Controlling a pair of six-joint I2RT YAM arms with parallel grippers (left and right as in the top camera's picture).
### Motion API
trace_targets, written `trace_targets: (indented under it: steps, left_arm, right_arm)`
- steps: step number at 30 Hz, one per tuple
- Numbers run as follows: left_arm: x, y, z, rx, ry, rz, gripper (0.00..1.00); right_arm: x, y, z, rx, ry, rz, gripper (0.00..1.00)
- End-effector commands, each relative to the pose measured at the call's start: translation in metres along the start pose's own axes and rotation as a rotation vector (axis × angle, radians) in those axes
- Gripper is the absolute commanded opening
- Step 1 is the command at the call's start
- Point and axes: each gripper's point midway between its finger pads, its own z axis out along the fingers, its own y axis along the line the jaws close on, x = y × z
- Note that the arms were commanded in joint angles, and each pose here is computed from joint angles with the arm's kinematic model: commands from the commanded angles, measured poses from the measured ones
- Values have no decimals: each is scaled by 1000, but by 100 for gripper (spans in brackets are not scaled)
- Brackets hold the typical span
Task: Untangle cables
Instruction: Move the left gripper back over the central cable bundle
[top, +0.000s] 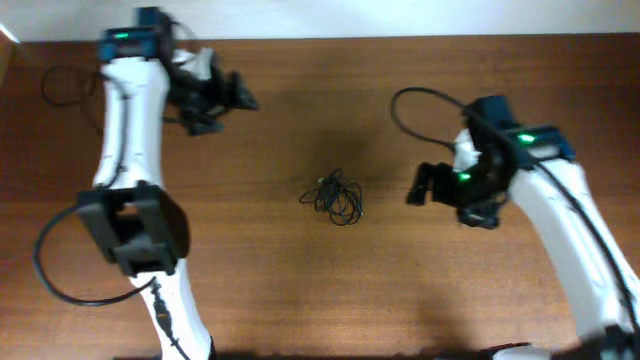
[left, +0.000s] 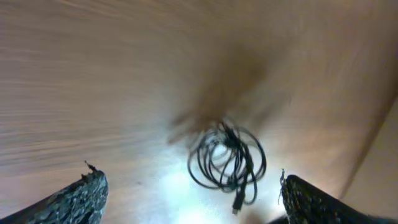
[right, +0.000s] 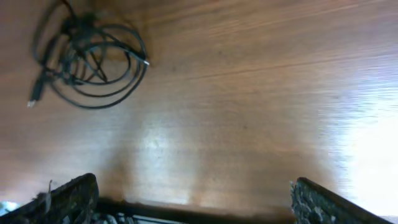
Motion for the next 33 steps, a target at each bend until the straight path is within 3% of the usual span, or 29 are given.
trace_targets:
  steps: [1,6,12,13,17,21,25,33]
  left_arm:
    - [28,-36,36,-118,79,211,92]
    - [76,-79,80,-208,185,380,91]
    - [108,-85,119,-316,245,495,84]
    - [110,-83,122,-331,247,505,84]
    - [106,-74,131,-386,227,526,64]
    - [98,-73,135,-398,193,537,56]
    - [98,-75,136,-396,188,542,35]
    - [110,-78,137,-400,221,559,36]
  right_arm:
    - [2,-7,-33,-14,-92,-27,99]
    - [1,-19,-44,27,-145,-12,98]
    - [0,-20,-39,34,-126,-8,99]
    - [-1,-20,-38,35,-123,-7,99]
    - [-1,-20,-37,37,-117,-6,99]
    - [-1,-20,-37,36,-120,-7,99]
    - [-1,-20,-36,36,-117,-3,99]
    - [-1,-20,-36,36,-117,-2,99]
